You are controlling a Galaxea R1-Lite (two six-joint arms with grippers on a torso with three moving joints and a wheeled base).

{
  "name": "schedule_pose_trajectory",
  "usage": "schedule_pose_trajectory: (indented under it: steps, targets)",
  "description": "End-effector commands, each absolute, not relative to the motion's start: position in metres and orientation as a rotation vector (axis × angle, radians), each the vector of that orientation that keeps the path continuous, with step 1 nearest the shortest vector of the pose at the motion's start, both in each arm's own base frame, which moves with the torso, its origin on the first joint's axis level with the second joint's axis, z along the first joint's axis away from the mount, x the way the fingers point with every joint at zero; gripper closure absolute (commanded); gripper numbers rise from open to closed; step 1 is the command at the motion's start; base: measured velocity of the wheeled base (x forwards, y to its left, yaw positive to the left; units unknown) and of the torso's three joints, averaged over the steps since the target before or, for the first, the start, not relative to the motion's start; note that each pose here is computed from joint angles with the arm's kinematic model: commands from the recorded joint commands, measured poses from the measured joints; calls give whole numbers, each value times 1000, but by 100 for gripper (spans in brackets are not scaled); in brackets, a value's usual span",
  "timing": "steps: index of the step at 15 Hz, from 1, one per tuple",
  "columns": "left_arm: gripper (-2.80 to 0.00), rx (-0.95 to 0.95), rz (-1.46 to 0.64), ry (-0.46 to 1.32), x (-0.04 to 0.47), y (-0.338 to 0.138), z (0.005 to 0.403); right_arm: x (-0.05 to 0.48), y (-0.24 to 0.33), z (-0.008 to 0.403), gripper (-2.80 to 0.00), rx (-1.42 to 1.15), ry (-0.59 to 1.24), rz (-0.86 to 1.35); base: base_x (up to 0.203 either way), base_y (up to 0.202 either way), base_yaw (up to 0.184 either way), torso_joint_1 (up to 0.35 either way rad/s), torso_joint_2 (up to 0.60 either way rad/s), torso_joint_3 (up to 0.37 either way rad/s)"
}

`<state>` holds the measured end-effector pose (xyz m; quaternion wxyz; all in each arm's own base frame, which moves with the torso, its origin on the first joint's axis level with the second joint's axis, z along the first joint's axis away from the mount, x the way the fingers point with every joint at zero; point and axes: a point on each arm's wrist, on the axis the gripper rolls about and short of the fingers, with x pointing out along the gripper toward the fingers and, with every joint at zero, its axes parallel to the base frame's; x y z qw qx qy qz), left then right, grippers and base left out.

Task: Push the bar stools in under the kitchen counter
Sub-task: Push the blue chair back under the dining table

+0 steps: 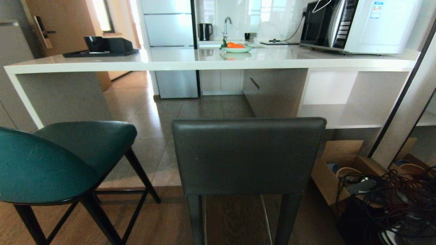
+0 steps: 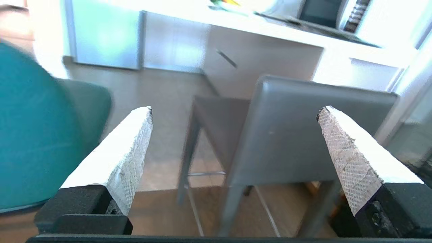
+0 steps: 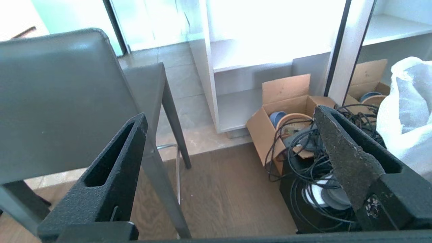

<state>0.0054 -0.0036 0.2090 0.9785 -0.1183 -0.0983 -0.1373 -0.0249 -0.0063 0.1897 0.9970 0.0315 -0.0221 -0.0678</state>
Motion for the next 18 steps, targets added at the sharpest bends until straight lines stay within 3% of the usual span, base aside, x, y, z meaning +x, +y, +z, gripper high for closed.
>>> schedule_pose_trajectory:
  steps: [1, 13, 18]
  targets:
    - [-280, -215, -274, -259, -14, -4, 207, -29, -7, 190, -280, 67, -66, -141, 0, 0, 0, 0, 0, 0]
    - [-280, -150, -476, -191, -36, -10, 156, -74, -2, 180, -280, -15, -104, -94, 0, 0, 0, 0, 0, 0]
    - [-280, -116, -430, -180, -42, -9, 124, -82, -1, 161, -280, -48, -90, -66, 0, 0, 0, 0, 0, 0]
